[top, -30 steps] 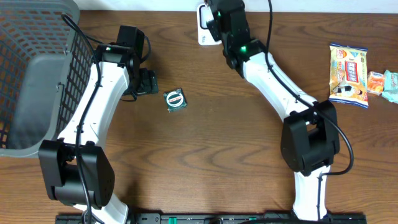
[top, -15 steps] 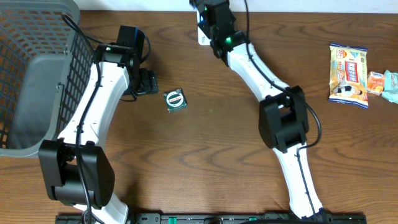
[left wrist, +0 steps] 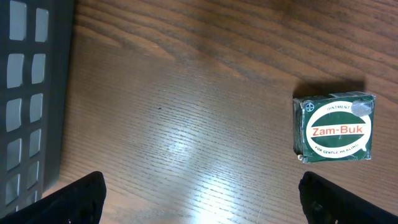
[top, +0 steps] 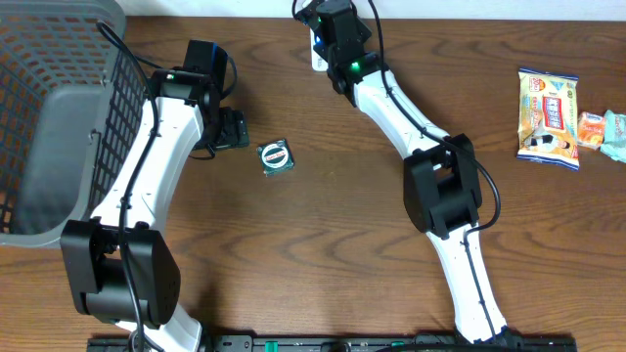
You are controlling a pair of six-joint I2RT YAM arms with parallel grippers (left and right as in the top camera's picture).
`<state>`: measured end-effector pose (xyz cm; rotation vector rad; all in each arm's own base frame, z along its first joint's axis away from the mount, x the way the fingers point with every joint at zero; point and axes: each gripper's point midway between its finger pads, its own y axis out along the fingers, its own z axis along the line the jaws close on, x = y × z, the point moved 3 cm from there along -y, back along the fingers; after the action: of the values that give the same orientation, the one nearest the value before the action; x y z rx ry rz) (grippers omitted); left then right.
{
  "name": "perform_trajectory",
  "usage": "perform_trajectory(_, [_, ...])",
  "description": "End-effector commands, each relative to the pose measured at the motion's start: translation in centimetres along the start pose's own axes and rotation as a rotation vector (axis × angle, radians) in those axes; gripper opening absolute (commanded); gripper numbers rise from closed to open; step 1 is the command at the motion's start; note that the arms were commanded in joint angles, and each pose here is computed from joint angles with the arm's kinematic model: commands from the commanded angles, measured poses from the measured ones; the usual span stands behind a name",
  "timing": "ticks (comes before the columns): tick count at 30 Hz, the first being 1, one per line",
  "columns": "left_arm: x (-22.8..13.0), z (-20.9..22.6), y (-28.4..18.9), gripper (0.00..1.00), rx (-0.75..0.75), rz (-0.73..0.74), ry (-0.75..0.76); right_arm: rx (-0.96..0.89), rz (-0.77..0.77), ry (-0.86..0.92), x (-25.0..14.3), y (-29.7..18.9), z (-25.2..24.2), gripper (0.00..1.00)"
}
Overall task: Scan the item barcode
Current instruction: 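Carry the teal tissue pack rightward to the table's right edge, then lower the tissue pack beside the packs and open the right gripper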
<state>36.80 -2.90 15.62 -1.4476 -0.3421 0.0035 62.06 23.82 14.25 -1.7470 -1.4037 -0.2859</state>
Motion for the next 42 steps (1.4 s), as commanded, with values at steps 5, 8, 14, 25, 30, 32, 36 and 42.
perform_trajectory(5, [-0.1, 0.3, 0.0, 0.98, 0.014, 0.0, 0.008, -0.074, -0.015, 0.291, 2.0, -3.6, -7.0, 0.01])
perform_trajectory(8, [-0.1, 0.3, 0.0, 0.98, 0.014, 0.0, 0.009, -0.096, 0.045, 0.341, 0.5, -5.0, -10.6, 0.01])
perform_trajectory(14, [-0.1, 0.3, 0.0, 0.98, 0.014, 0.0, 0.009, -0.14, 0.387, 0.473, -10.7, -6.9, -18.2, 0.01])
perform_trajectory(25, [-0.1, 0.3, 0.0, 0.98, 0.014, 0.0, 0.009, -0.264, 0.883, 0.738, -30.6, -12.7, -27.7, 0.02])
perform_trajectory(30, [-0.1, 0.3, 0.0, 0.98, 0.014, 0.0, 0.008, -0.319, 0.959, 0.872, -36.1, -15.3, -30.6, 0.01])
perform_trajectory(32, [-0.1, 0.3, 0.0, 0.98, 0.014, 0.0, 0.009, -0.343, 0.976, 0.907, -37.7, -15.9, -31.4, 0.04])
perform_trajectory(36, [-0.1, 0.3, 0.0, 0.98, 0.014, 0.0, 0.009, -0.37, 0.996, 0.945, -40.0, -16.8, -32.3, 0.13])
perform_trajectory(42, [-0.1, 0.3, 0.0, 0.98, 0.014, 0.0, 0.009, -0.331, 0.986, 0.991, -41.6, -16.2, -31.5, 0.35])
